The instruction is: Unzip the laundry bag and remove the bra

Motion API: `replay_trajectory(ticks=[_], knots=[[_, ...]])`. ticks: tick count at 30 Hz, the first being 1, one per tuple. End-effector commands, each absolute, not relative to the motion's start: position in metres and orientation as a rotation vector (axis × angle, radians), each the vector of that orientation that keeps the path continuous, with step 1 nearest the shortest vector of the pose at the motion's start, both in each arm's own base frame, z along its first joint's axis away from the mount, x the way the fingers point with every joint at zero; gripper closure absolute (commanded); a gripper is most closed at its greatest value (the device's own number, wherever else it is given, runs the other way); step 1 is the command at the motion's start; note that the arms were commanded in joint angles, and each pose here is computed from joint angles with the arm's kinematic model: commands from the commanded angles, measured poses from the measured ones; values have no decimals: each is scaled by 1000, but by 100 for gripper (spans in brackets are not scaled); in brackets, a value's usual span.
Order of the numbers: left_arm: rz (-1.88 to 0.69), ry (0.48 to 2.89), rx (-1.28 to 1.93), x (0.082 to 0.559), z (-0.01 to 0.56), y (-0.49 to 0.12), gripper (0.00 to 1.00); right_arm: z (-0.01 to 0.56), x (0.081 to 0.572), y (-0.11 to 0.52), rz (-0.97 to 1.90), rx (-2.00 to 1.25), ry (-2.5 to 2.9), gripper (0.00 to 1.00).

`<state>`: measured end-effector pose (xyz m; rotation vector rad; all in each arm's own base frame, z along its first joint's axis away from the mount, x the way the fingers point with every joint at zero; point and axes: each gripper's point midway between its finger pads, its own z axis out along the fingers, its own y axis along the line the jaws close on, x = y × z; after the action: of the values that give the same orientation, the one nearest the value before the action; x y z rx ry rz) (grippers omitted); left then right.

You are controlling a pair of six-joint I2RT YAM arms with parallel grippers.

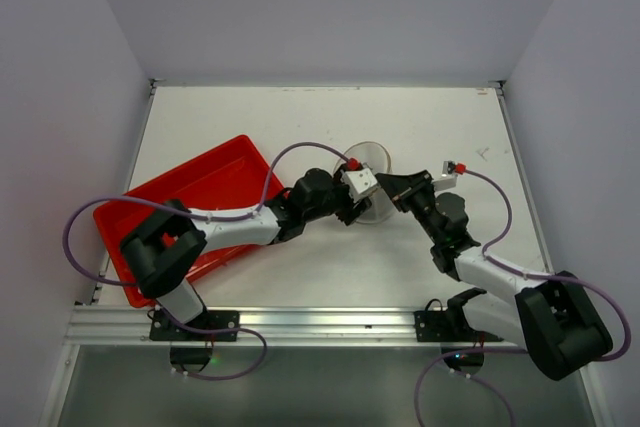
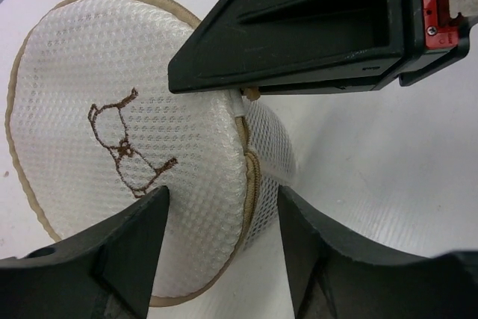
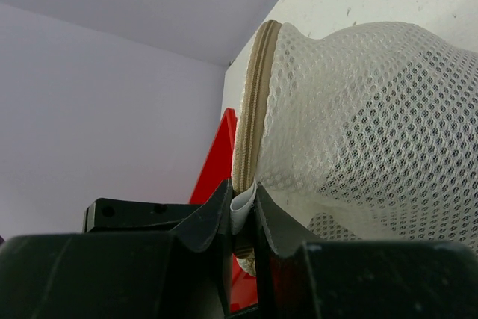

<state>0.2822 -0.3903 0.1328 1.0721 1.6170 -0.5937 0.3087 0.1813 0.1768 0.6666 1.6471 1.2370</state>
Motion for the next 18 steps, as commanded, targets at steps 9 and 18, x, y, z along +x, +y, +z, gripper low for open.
replay_trajectory(ticks=[9, 18], knots=[[-491, 1556, 996, 299, 160, -384, 94, 192, 303, 188, 1229, 524, 1642, 72], [-429, 1576, 931, 294, 174, -356, 100, 179, 284, 172, 905, 276, 1879, 50]])
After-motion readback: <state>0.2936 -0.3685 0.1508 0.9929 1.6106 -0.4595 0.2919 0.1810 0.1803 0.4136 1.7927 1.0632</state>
